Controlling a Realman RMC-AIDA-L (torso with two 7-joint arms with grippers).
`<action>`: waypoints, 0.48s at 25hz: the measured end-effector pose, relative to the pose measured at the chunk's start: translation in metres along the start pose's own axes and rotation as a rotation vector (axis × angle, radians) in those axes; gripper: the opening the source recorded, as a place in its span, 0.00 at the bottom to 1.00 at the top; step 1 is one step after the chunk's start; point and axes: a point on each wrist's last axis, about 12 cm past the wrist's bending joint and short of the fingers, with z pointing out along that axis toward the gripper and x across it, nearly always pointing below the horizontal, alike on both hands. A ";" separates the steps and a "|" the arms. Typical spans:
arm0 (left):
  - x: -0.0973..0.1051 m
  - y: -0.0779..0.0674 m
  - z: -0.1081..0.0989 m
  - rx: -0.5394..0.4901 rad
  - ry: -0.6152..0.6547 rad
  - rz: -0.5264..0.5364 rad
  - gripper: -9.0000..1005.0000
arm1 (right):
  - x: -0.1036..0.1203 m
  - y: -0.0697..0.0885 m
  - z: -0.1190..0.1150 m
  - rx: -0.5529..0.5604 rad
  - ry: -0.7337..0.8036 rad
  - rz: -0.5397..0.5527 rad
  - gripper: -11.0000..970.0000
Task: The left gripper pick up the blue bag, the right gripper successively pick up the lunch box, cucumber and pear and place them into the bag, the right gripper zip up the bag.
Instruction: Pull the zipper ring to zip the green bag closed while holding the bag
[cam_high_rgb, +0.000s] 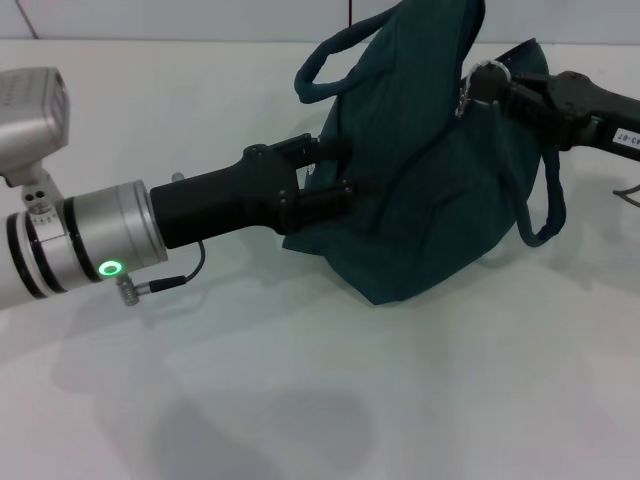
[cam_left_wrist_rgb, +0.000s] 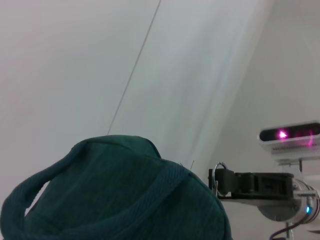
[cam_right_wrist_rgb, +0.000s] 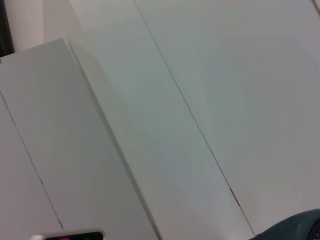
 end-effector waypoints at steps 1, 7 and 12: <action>0.000 0.001 0.001 -0.005 0.001 -0.002 0.73 | 0.001 0.000 -0.001 0.001 -0.001 -0.002 0.02; 0.006 0.004 0.011 -0.033 -0.016 0.014 0.73 | 0.002 0.004 -0.003 -0.018 -0.016 -0.001 0.02; 0.011 0.004 0.015 -0.044 -0.037 0.094 0.66 | -0.002 0.005 -0.005 -0.026 -0.046 -0.003 0.02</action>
